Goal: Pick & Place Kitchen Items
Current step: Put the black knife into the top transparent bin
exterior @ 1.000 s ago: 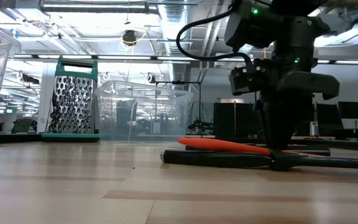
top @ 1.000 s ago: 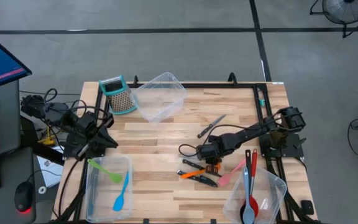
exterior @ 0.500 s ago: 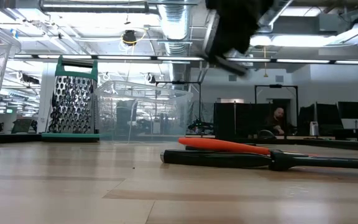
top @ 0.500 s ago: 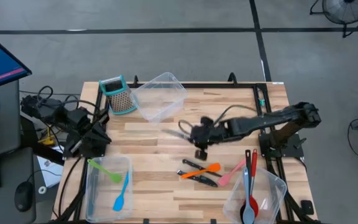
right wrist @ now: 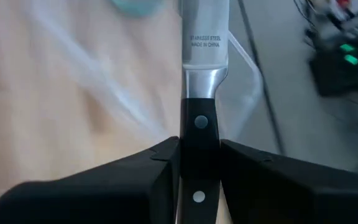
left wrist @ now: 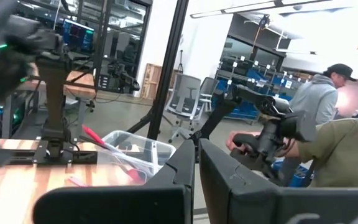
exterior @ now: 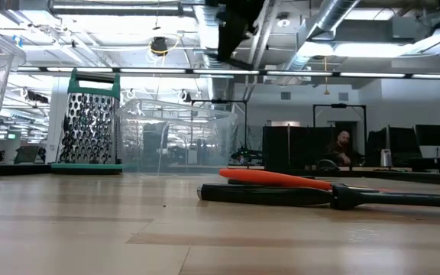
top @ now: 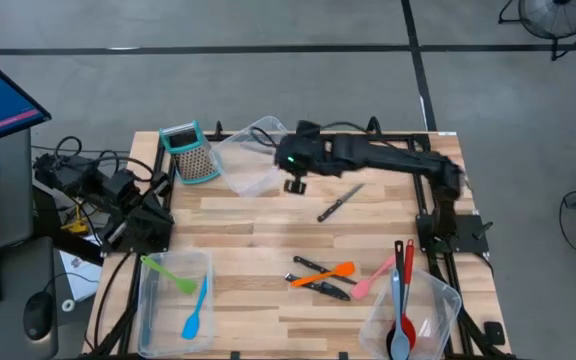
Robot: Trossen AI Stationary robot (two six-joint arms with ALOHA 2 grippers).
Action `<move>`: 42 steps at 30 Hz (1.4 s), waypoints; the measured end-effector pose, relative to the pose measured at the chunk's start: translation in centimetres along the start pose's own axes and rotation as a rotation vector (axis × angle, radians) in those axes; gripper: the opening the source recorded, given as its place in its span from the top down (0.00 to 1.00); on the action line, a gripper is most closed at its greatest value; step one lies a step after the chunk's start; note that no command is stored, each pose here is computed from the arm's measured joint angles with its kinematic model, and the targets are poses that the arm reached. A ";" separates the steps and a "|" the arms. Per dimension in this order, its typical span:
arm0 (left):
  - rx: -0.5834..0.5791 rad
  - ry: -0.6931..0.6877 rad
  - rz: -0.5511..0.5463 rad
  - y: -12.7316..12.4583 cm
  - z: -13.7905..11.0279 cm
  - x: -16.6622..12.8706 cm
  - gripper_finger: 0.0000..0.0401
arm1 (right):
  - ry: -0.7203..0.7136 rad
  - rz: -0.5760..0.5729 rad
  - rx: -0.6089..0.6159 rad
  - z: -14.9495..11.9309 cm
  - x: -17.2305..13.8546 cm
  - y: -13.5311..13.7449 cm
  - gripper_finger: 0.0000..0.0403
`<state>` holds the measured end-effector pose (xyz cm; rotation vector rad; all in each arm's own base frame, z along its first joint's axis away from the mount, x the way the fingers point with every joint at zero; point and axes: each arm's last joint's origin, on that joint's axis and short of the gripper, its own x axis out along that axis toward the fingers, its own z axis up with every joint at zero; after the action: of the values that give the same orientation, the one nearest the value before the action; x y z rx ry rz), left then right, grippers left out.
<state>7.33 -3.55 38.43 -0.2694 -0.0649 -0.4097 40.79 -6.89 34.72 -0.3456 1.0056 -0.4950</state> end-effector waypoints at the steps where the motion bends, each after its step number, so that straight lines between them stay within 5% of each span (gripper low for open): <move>1: 0.001 0.003 0.001 0.0 0.0 0.0 0.99 | 0.038 -0.030 -0.023 0.2 0.8 -0.4 0.83; 7: 0.002 0.018 0.004 0.0 -0.2 0.0 0.99 | 0.172 -0.176 -0.120 1.5 5.2 -1.7 0.83; 18: 0.055 0.032 -0.011 0.0 -0.3 0.0 0.99 | 0.313 -0.182 -0.329 1.0 10.9 1.2 0.83; 42: 0.055 0.032 -0.012 0.0 -0.3 0.0 0.99 | 0.292 -0.159 -0.292 1.2 10.9 1.2 0.74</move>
<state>7.34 -3.61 38.15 -0.2084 -0.0461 -0.4230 46.90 -11.72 26.90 -0.6311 1.3456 -0.5531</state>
